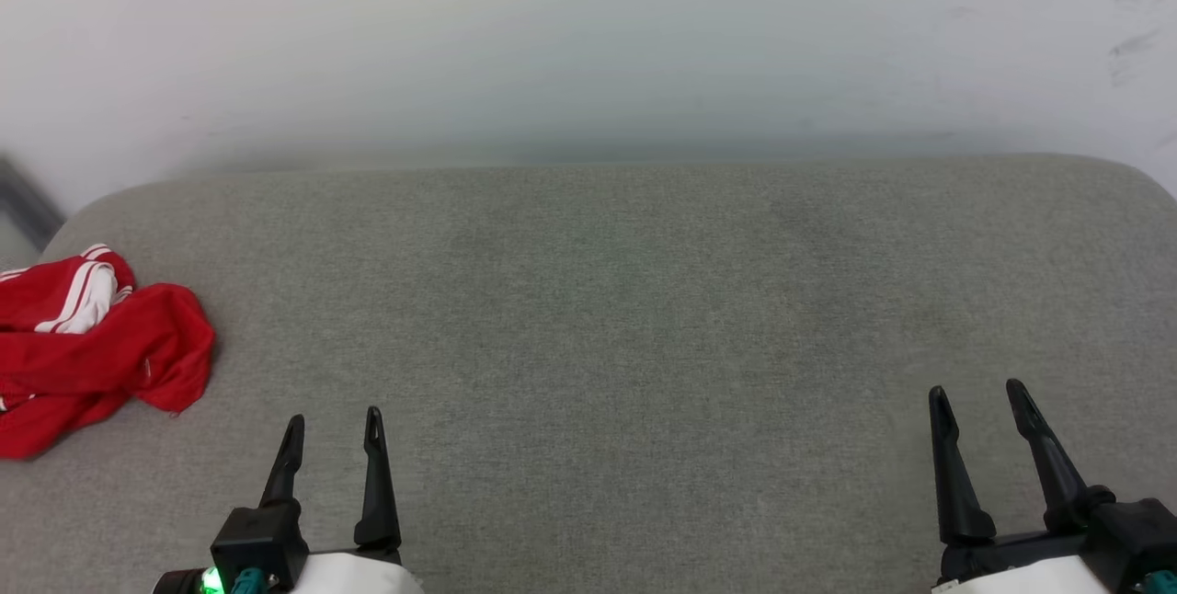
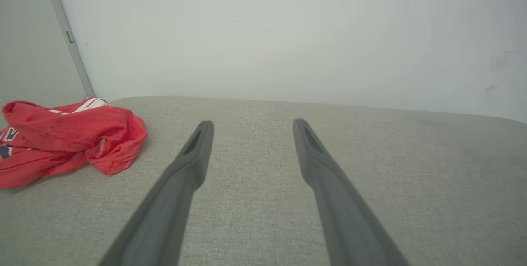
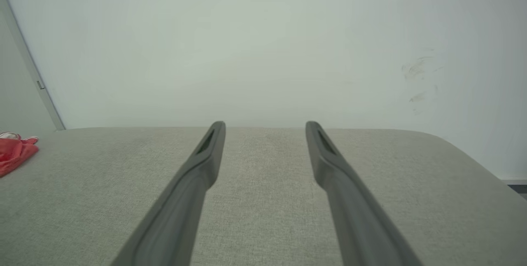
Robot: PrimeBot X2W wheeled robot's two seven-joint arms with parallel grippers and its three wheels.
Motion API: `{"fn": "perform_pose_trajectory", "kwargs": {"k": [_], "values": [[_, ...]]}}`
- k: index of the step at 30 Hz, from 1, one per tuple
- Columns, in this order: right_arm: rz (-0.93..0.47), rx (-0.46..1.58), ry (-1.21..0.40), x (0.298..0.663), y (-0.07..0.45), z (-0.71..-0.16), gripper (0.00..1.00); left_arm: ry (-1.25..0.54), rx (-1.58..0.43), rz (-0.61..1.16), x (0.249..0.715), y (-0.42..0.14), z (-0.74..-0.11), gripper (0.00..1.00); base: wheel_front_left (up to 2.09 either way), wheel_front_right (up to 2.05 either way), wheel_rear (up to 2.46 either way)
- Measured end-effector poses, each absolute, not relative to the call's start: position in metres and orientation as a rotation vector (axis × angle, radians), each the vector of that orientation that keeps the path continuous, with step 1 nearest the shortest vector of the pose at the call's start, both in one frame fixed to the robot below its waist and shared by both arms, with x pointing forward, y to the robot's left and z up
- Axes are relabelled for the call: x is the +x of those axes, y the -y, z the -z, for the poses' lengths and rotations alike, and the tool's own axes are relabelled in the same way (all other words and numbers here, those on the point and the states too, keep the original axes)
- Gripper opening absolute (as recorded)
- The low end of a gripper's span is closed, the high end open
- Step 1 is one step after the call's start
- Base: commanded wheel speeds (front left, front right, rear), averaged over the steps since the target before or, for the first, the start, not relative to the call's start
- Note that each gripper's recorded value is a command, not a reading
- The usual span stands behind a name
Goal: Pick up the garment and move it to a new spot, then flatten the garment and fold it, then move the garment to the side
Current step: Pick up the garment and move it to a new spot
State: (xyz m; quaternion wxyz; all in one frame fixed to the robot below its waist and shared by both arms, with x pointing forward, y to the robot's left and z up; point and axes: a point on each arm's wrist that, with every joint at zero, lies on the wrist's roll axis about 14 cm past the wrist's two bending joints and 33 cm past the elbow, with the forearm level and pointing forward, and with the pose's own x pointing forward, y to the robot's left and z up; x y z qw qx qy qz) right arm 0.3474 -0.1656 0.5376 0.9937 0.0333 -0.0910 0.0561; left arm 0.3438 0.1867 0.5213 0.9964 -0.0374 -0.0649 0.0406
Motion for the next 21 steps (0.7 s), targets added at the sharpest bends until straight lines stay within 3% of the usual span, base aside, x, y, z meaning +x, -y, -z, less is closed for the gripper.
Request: {"fn": "perform_pose_trajectory", "kwargs": {"k": [21], "values": [[-0.379,0.066,0.194,0.377,0.079,-0.543,1.00,0.163,-0.039,-0.457,0.283,-0.290,-0.529,1.00,0.00,0.00,0.00]]}}
